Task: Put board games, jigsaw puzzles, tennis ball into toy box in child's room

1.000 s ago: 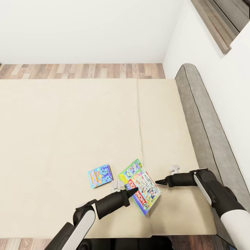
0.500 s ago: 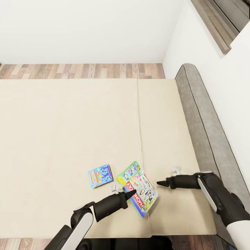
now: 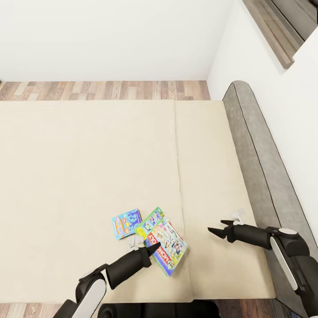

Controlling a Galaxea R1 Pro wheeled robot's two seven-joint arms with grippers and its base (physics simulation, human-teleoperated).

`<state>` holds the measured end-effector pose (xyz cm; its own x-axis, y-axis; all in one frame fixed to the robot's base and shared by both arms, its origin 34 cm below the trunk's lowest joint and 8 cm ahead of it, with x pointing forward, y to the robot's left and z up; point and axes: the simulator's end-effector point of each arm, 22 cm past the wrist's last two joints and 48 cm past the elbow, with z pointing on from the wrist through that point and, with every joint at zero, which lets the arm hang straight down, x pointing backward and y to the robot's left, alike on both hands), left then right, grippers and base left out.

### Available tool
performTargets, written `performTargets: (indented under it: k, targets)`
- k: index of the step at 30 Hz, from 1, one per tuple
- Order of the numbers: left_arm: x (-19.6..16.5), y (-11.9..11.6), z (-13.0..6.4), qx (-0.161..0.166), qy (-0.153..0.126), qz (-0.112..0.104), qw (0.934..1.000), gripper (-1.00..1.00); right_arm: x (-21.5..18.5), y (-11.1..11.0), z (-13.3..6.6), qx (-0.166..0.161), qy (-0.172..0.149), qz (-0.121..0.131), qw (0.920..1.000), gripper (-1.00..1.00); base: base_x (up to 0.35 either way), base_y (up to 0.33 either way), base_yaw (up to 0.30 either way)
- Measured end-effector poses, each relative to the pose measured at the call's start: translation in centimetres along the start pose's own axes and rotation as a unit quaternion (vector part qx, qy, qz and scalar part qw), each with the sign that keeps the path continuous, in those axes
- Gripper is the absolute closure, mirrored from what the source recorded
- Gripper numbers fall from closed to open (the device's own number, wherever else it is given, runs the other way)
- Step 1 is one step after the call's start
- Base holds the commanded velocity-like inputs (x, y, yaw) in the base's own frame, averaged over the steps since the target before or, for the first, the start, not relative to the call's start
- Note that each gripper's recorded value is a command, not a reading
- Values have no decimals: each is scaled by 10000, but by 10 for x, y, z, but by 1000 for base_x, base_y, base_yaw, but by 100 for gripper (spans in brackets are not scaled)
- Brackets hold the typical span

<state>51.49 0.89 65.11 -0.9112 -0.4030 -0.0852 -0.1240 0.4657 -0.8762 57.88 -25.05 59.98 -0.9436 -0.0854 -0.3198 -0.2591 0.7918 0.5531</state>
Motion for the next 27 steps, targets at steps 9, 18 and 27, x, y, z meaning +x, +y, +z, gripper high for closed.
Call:
performTargets:
  k: [9, 18, 27]
  targets:
    - [-1, 7, -7, -225, -65, -46, 9997, 100, -9, 4, -4, 21, -90, -101, 9999, -100, 0, 0, 0]
    - [0, 9, -9, -294, -62, -83, 9995, 100, -12, 6, -5, 32, -95, -96, 9999, -100, 0, 0, 0]
    - [5, 13, -11, -414, -39, -127, 9991, 100, -9, 7, -4, 43, -15, 22, 10000, -100, 0, 0, 0]
